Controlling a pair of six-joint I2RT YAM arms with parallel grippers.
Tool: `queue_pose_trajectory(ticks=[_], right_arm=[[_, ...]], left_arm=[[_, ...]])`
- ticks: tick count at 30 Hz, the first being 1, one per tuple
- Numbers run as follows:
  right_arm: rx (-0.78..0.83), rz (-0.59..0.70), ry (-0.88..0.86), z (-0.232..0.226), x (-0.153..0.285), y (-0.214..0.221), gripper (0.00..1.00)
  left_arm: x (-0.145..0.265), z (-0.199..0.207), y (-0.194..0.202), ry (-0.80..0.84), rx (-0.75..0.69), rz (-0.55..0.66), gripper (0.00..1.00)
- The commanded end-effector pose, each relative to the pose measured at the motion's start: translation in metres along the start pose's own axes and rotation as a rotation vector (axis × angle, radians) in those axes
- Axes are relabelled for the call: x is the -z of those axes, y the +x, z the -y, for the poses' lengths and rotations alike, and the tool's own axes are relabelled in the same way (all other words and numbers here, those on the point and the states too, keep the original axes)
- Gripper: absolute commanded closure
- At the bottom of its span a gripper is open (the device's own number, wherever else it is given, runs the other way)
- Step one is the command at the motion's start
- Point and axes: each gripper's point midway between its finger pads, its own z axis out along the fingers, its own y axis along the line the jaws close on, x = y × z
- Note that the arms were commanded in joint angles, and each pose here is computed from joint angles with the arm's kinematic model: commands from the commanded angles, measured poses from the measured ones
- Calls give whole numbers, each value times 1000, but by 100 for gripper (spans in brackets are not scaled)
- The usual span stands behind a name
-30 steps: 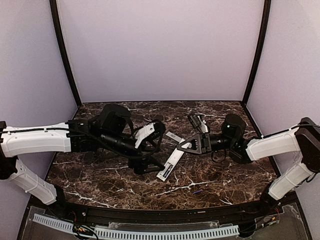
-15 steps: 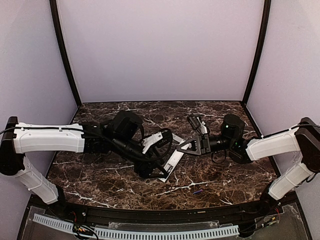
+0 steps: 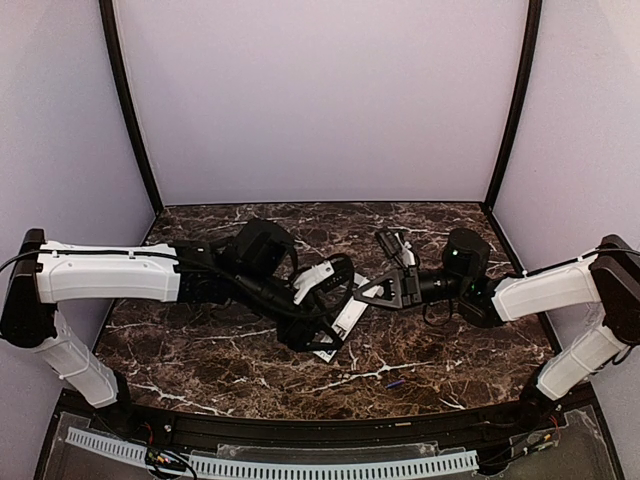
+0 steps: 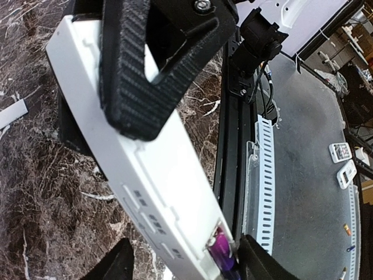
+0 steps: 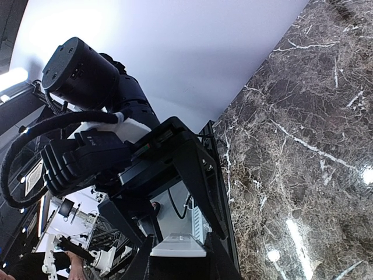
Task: Load the batteries into the remote control
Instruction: Adjust the battery in the battery compartment, then pick up the battery from the center of the board.
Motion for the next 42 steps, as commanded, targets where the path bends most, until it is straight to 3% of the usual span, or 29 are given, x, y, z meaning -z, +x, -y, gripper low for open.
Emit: queue_pose_trajectory(ticks=[1,5,10,16,23,29,34,42], right_arm=[[37,35,-25,-10,9,-9,100],[6,71,39,10,27,-14,100],[-4,144,172,34,64,-23,100],[-9,264,356,50,123,-37,100],[-38,369,478,58,176,-42,100],[-42,412,493,58,196,-42,100],[-42,436,501,57,209,-42,100],[-37,435,497,56,210,-40,100]], left_arm=[[8,-5,-7,-45,-22,5,27],[26,-7,-29,-104,-63,86,15],[42,-14,-39,-173,-99,125,12],[18,-17,-13,-159,-126,-5,25],[-46,-4,9,-174,-236,-199,33],[-104,-3,10,-161,-240,-293,44],[-141,-5,23,-195,-274,-413,44],[-170,-10,34,-199,-273,-490,48]])
